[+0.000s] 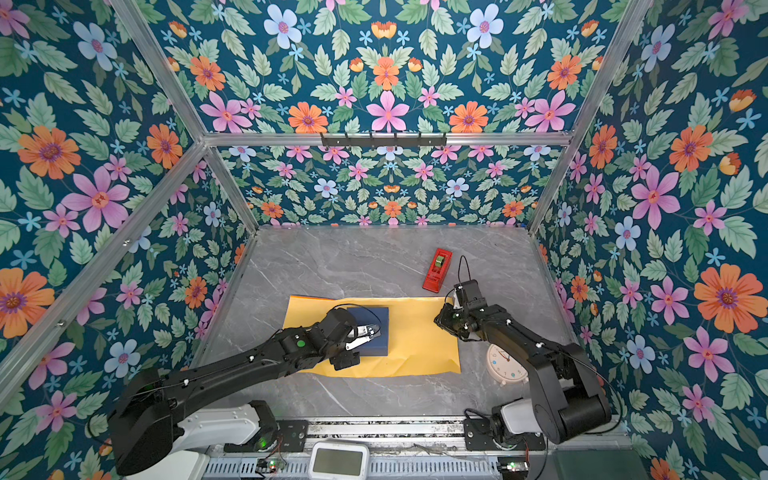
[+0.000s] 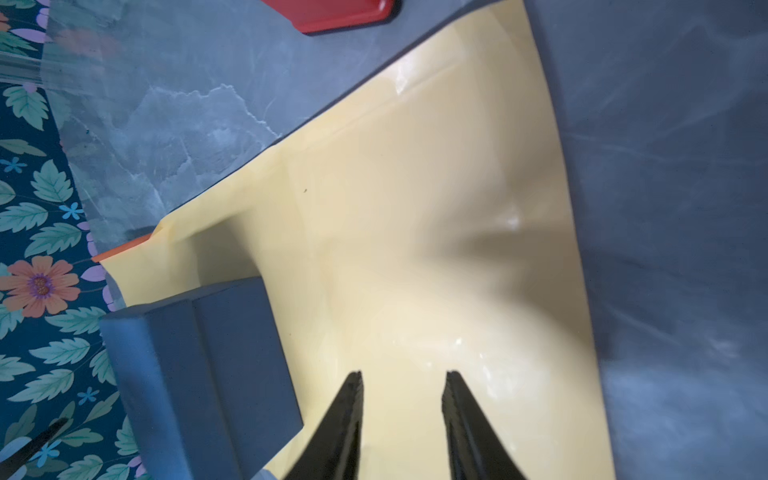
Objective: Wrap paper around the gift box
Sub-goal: 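Release the paper with the right gripper and draw it back toward the robot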
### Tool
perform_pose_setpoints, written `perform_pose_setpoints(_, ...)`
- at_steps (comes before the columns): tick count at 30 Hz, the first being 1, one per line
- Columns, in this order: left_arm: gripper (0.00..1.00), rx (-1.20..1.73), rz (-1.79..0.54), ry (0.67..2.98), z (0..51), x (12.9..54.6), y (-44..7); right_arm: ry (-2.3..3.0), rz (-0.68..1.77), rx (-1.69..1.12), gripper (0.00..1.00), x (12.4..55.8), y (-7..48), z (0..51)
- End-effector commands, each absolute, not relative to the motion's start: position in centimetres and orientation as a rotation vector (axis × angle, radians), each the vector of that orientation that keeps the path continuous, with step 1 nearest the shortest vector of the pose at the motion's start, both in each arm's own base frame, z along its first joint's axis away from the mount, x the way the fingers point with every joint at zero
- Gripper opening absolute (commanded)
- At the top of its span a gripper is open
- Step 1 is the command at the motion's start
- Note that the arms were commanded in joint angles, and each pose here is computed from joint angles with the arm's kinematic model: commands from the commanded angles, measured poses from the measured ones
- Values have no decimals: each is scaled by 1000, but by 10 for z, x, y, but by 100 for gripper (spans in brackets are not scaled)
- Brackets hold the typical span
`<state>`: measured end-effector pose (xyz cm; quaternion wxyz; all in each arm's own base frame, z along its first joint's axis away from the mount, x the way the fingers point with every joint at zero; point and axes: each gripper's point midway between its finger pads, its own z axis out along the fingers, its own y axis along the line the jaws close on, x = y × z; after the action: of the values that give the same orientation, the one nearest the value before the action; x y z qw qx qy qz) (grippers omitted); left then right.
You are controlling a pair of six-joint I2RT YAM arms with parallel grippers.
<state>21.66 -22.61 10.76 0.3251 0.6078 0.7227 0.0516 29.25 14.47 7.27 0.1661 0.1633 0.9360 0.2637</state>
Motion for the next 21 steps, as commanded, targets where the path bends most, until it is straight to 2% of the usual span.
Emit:
perform_pose_setpoints(1, 99, 1542, 22, 1871, 120, 211, -236, 2776, 584, 473, 46, 263, 123, 68)
perform_pose_setpoints(5, 100, 1569, 79, 1837, 114, 215, -233, 2819, 510, 477, 56, 243, 111, 69)
perform_pose_setpoints(10, 100, 1610, 108, 1863, 110, 225, -245, 2821, 653, 415, 55, 235, 133, 73)
perform_pose_setpoints(13, 100, 1604, 72, 1861, 114, 227, -254, 2854, 583, 447, 53, 224, 126, 72)
perform_pose_setpoints(15, 100, 1582, 60, 1855, 119, 228, -257, 2880, 471, 506, 56, 212, 111, 65)
perform_pose_setpoints(21, 100, 1415, -177, 1762, 163, 221, -280, 2928, 374, 610, 68, 189, 95, 46)
